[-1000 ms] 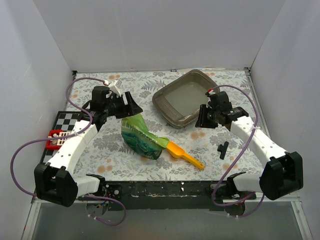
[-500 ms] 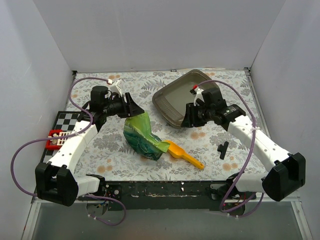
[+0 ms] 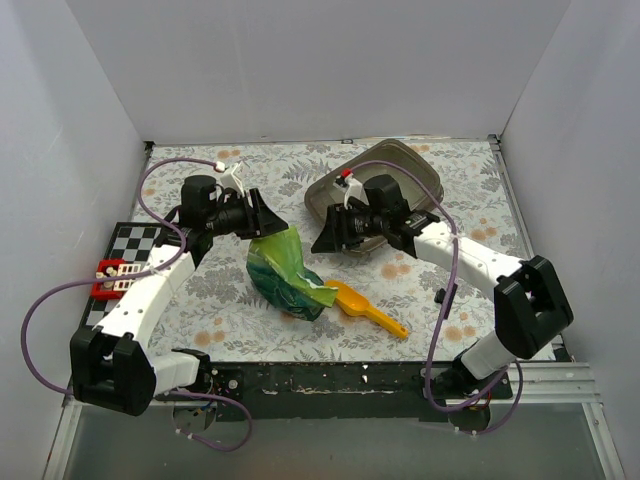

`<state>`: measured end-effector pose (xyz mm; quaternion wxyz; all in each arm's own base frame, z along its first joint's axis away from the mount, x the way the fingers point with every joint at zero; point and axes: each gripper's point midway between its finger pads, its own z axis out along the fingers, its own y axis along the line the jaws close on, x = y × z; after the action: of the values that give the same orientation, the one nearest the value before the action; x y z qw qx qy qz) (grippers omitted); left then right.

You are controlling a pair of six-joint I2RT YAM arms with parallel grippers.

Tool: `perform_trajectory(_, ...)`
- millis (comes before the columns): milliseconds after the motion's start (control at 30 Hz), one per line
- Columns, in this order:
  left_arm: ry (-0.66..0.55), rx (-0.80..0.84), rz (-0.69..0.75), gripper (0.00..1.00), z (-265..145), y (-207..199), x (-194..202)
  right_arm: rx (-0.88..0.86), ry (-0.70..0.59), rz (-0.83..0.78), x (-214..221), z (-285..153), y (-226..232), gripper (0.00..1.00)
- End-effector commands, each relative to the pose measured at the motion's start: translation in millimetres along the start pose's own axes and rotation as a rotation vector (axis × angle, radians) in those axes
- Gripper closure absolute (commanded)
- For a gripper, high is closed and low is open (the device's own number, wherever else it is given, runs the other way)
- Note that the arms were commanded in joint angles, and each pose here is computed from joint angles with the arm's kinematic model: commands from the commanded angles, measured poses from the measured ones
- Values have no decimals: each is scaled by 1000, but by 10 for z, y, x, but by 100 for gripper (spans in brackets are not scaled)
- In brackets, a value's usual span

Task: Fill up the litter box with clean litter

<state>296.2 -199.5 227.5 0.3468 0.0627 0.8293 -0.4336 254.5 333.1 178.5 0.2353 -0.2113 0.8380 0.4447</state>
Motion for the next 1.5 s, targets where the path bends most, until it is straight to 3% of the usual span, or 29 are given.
perform_trajectory(0, 64, 77, -20, 59, -83, -189, 194, -210, -114, -55, -260, 124, 335, 40)
perform_trajectory(633, 53, 87, -15, 60, -108, -213, 197, -402, -62, -110, -96, 623, 529, 42)
perform_trajectory(733, 47, 79, -14, 60, -116, -210, 188, -404, -86, -132, -108, 593, 569, 61)
perform_trajectory(833, 21, 50, -6, 60, -142, -204, 128, -369, -94, -171, -135, 537, 572, 93)
perform_trajectory(867, -2, 29, 0, 56, -166, -204, 74, -338, -101, -195, -167, 514, 552, 99)
perform_trajectory(933, -51, -11, 19, 44, -241, -226, -43, -310, -121, -241, -224, 422, 589, 99)
perform_trajectory(1167, -144, -95, 69, 20, -470, -256, -184, -238, -100, -420, -423, 82, 776, 99)
perform_trajectory(1467, -141, 40, 161, 11, -454, -332, 80, -351, 72, -615, -393, -165, 1322, 99)
